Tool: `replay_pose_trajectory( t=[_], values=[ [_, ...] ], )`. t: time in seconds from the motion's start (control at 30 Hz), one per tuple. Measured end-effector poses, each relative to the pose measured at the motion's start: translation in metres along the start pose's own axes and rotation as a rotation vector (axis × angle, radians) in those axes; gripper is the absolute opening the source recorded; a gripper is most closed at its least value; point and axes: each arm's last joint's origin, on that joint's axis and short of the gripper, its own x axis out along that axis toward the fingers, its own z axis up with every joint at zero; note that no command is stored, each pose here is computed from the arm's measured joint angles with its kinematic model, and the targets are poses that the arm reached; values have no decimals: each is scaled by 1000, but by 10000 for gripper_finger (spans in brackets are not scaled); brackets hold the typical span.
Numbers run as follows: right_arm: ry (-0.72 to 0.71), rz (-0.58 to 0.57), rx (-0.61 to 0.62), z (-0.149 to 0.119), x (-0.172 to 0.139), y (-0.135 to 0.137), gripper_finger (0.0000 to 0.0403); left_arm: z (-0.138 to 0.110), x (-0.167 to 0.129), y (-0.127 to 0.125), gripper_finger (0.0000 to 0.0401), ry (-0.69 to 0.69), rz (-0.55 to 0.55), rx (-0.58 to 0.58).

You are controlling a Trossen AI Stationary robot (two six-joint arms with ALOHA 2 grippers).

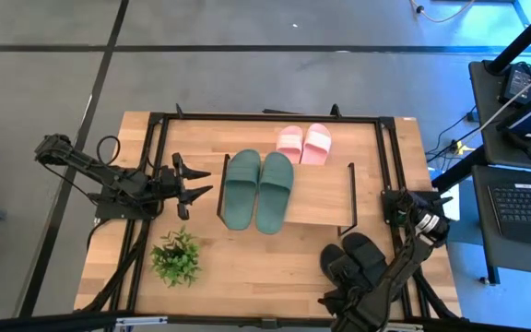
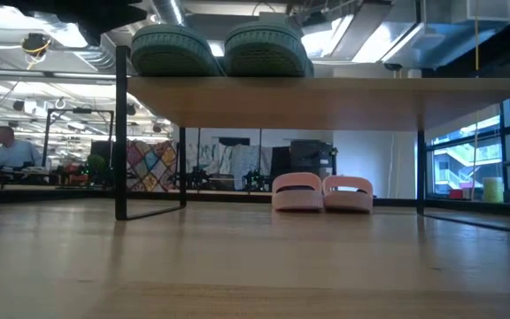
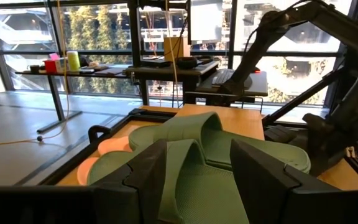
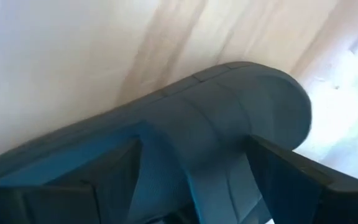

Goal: Pick and place slides into the shelf
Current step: Put the left black slipper under the shelf

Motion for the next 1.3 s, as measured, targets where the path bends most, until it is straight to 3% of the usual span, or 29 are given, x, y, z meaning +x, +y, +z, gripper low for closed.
replay_pose_trajectory(
  t=[0.23,0.7,1.03,1.3],
  values=[
    [-2,-27,64,1,3,0,230,0,0,0,170,1,-17,-1],
    [27,-12,87,5,6,-10,19,0,0,-1,170,1,-19,-7],
    [9,-8,186,21,-5,-36,15,0,0,-1,170,1,-19,-6],
    [-102,-109,251,32,-8,-48,15,0,0,-1,170,1,-19,-6]
  ],
)
